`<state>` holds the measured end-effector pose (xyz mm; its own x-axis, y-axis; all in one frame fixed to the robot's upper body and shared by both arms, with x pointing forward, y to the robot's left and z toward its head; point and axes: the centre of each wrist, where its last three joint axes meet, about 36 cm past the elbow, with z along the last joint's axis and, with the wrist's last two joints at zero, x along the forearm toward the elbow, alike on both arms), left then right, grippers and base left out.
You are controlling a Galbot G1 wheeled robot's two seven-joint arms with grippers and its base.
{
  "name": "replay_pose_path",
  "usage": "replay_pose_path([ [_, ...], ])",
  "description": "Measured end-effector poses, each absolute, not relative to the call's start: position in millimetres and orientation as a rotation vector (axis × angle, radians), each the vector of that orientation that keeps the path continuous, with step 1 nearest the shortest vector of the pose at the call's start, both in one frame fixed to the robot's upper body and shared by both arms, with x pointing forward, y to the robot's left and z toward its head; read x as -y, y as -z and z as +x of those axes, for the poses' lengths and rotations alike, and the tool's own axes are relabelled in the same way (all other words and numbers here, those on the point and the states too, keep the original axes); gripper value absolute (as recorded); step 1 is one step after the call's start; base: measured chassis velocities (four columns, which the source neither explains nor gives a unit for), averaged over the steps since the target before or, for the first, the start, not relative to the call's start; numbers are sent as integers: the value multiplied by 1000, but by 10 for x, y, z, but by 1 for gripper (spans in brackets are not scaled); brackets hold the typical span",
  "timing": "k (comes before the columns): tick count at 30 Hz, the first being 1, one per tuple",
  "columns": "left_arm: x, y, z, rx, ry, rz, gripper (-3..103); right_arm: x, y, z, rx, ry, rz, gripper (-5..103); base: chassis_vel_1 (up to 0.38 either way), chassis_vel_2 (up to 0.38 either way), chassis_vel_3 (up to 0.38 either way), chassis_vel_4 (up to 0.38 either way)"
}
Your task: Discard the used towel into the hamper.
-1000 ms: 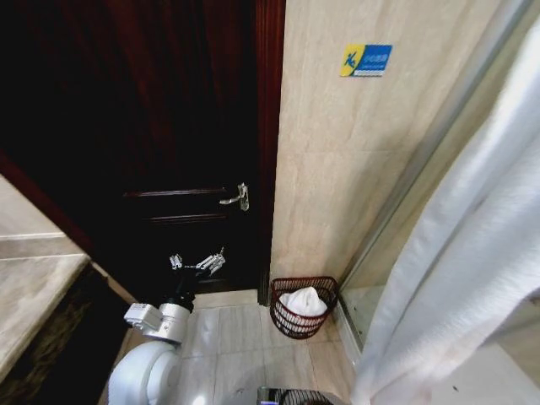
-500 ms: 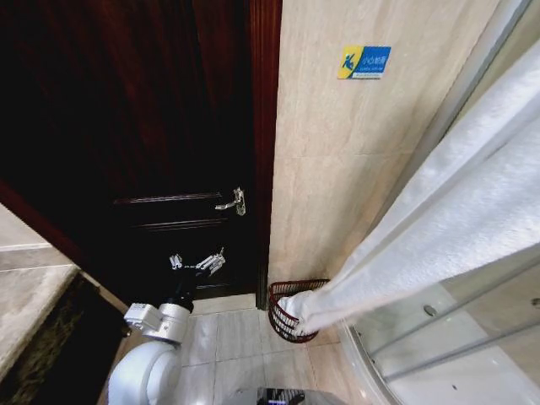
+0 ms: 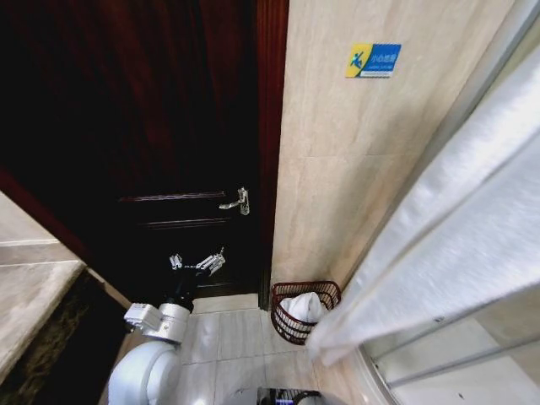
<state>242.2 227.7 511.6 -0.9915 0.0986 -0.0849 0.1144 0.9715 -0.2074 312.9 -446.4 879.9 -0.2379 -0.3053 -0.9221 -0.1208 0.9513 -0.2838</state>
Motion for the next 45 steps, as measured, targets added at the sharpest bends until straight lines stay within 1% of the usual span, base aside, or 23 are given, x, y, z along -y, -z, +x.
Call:
replay_pose_path([
  [16, -2276, -5116, 2422, -3046, 327, 165, 100, 4477, -8810, 3067, -1791, 194, -294, 8, 57, 54, 63, 51],
  [32, -2277, -5116, 2422, -3046, 327, 165, 100, 4472, -8739, 3126, -1805, 199, -285, 8, 50, 49, -44, -51],
  [45, -2277, -5116, 2422, -3046, 327, 165, 100, 4466, -8570, 3257, -1830, 147, -299, 8, 49, 48, -43, -39],
])
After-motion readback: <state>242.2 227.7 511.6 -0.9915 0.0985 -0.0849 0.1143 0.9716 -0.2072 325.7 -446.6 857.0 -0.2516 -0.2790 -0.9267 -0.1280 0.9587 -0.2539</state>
